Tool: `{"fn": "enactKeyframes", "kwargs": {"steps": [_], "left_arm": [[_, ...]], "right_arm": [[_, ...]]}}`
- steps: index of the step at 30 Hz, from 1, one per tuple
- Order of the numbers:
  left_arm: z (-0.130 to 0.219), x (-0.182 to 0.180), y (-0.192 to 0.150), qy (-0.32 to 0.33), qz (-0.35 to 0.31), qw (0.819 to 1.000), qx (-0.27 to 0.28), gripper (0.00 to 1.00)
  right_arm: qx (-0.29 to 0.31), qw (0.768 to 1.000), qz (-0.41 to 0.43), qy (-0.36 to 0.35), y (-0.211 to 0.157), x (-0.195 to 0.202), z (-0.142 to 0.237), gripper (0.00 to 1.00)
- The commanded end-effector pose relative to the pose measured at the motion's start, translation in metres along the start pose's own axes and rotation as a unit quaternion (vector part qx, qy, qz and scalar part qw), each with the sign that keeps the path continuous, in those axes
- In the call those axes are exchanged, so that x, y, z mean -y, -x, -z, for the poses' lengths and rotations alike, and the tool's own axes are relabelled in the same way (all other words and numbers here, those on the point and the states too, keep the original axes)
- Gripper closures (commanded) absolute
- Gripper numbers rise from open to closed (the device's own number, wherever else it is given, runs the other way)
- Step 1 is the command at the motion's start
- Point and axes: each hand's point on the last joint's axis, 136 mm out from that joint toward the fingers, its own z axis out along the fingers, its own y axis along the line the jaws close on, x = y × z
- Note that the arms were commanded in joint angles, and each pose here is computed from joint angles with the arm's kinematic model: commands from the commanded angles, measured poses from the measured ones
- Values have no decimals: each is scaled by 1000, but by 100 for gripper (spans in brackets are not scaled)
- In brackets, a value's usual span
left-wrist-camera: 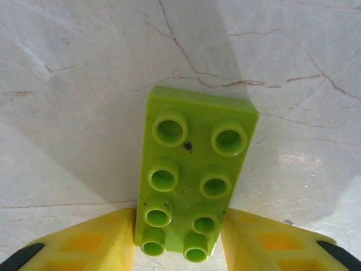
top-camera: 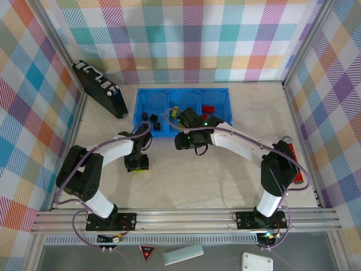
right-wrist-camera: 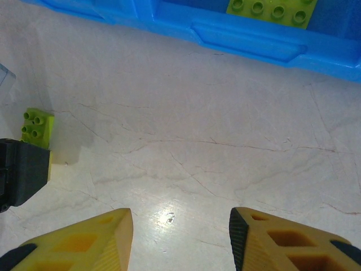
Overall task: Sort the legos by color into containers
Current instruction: Pick up the lego from the middle-left of the table.
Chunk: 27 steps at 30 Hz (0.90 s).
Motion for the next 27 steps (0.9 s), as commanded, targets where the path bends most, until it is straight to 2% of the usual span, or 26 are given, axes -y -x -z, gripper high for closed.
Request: {"fn": "enactKeyframes", "kwargs": {"steps": [1,13,27], "left_arm": [[-7,2,-3,2,-10,1000,-5,58],[5,4,-2,-10,-13,1000,7,63],[47,23,20,-45,-14,998,49,64]], "right_arm": [[-7,1000,-10,2,-3,2,-2,50],[-7,1000,-12,4,-1,1,-4,51],[8,1000,-10,-24,-3,15,6,52]]}}
